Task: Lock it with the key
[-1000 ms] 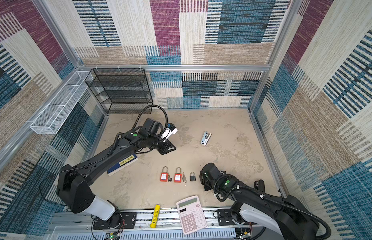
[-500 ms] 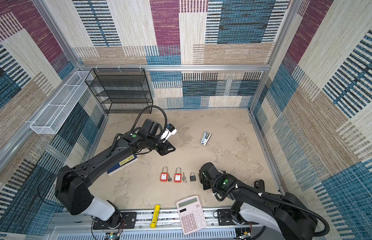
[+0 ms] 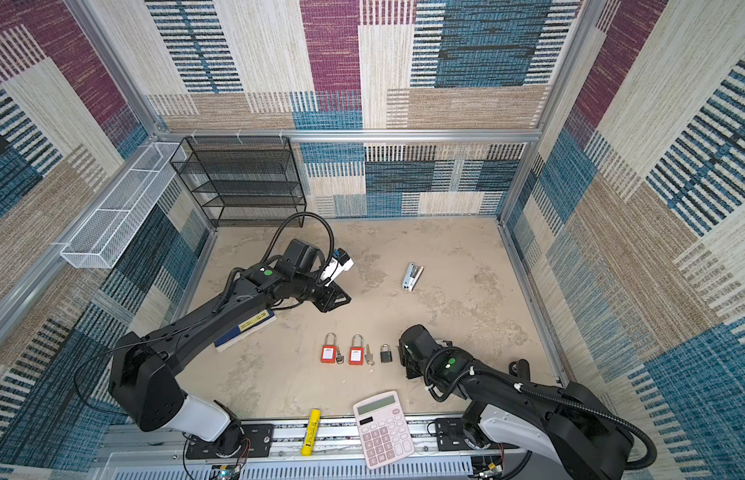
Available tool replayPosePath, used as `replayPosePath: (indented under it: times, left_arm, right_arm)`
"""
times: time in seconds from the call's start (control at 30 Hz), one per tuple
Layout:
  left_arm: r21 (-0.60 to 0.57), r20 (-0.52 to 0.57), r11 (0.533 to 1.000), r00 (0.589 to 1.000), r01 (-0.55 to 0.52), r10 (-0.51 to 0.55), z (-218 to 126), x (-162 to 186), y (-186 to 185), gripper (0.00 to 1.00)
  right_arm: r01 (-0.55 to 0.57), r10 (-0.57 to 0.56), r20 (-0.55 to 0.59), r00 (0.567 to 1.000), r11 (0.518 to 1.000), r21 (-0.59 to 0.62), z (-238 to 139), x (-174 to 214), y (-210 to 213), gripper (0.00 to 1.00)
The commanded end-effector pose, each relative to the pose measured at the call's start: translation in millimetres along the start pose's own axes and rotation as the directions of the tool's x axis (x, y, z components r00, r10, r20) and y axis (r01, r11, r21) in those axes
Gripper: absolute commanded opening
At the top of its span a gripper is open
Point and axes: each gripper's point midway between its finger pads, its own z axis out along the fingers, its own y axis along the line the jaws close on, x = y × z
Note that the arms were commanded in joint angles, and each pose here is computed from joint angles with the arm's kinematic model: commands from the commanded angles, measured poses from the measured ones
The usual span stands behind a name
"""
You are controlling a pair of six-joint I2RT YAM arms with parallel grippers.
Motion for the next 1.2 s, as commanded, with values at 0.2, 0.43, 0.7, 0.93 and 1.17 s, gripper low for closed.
replayPosePath:
  times: [0.2,0.43,0.7,0.93,1.17]
  left_arm:
    - [0.005,0.010,1.000,1.000,0.012,-0.012,-1.4,-2.3,-1.2,0.32]
    - [0.005,0.011,1.000,1.000,0.013,-0.013,-0.7,-3.4,-0.9,0.32]
    - [0.004,0.005,1.000,1.000,0.017,-0.017,0.0,-3.1,-0.4,0.32]
    - [0.000,0.002,1.000,1.000,0.015,-0.015,-1.6,-1.8,-0.4,0.32]
    - [0.002,0.007,1.000,1.000,0.013,-0.013,-3.6,-2.7,-1.7,0.32]
  right_arm:
    - [-0.036,0.035,-0.012,0.999,0.999,-0.014,2.6,1.8,1.1,0.00]
    - [-0.044,0.044,-0.002,0.999,0.999,-0.004,0.6,-0.8,-1.2,0.15]
    - [-0.061,0.061,0.014,0.998,0.998,0.014,-3.3,-3.8,-4.5,0.32]
    - [-0.015,0.017,0.040,0.999,0.999,-0.051,-6.5,-9.2,7.2,0.42]
    - [0.053,-0.051,0.026,0.998,0.994,-0.092,-4.5,-6.4,22.0,0.44]
